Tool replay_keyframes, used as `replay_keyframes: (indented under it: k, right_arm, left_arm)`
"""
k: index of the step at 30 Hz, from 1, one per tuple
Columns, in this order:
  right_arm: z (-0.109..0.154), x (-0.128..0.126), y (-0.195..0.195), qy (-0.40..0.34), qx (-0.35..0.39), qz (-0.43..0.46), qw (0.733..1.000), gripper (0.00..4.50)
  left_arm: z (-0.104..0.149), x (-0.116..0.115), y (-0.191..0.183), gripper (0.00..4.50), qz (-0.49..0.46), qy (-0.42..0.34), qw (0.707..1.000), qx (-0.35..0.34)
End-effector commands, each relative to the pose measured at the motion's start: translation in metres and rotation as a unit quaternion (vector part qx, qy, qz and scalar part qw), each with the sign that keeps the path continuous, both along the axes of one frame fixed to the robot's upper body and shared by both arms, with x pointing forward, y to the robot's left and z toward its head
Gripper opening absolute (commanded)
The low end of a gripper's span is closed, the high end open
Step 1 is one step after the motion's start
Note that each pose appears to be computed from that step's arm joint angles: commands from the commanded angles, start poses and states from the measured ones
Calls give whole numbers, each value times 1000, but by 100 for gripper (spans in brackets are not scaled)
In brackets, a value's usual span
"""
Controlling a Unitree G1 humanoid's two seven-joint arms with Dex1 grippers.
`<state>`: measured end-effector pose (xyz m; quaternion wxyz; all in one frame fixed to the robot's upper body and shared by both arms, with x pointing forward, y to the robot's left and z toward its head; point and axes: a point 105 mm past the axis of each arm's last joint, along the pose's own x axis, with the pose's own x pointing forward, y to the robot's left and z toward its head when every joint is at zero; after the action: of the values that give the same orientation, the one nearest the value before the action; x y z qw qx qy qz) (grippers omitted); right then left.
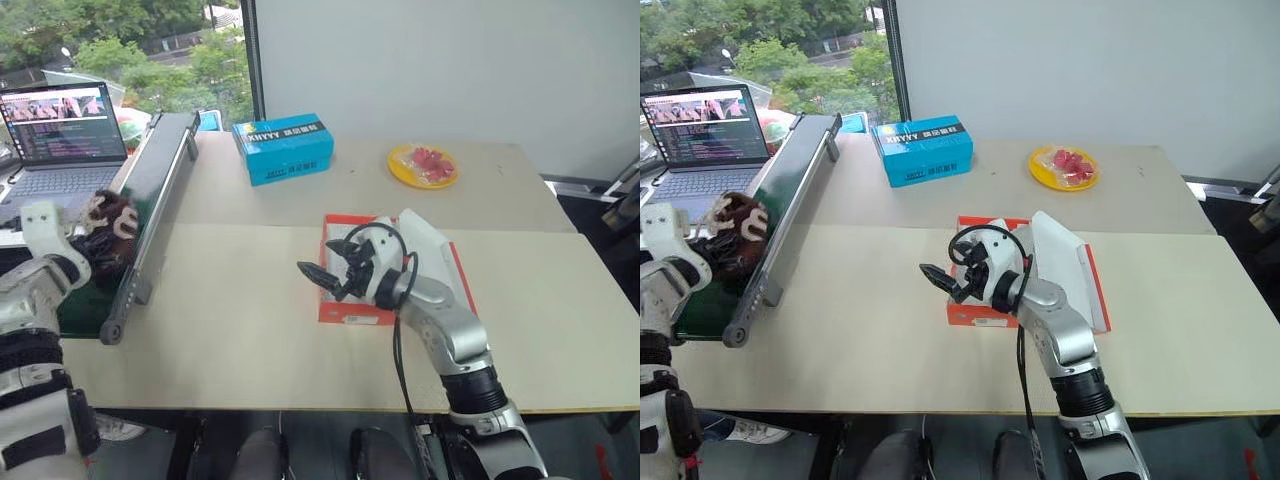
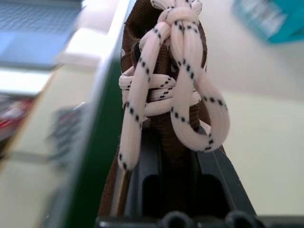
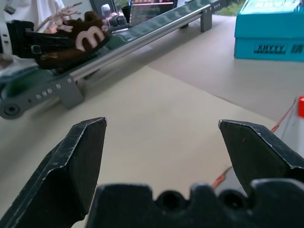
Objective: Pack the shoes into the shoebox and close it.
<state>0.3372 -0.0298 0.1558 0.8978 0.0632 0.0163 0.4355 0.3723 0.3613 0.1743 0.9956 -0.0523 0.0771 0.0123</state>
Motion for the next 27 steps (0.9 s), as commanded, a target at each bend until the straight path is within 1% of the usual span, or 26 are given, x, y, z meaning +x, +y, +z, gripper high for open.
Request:
replay_keyframes:
  k: [1,2,5,7,13,16,19,23,27]
  right_arm:
    - [46,7,-7,4,95,-19,995,450]
    - [57,9,-7,18,132,-20,991,450]
    - [80,11,-6,48,208,-10,977,450]
    - [91,13,-5,73,250,-6,965,450]
    - [102,15,-3,112,294,-3,949,450]
    - [105,15,-4,124,308,-6,943,450]
    - [105,18,-9,130,320,-20,938,450]
    - [105,25,-23,144,353,-46,923,450]
    - [103,30,-29,148,359,-58,920,450]
  left_arm:
    - [65,5,-59,18,-77,-105,991,-20]
    - [67,6,-81,18,-104,-111,988,-32]
    - [68,6,-127,18,-156,-118,979,-61]
    - [68,6,-160,18,-197,-117,971,-64]
    - [74,5,-236,18,-285,-121,946,-92]
    - [76,3,-256,18,-315,-122,938,-85]
    - [88,-4,-284,18,-359,-130,920,-94]
    - [92,-11,-300,18,-380,-127,911,-99]
    - [93,-20,-314,18,-398,-115,905,-94]
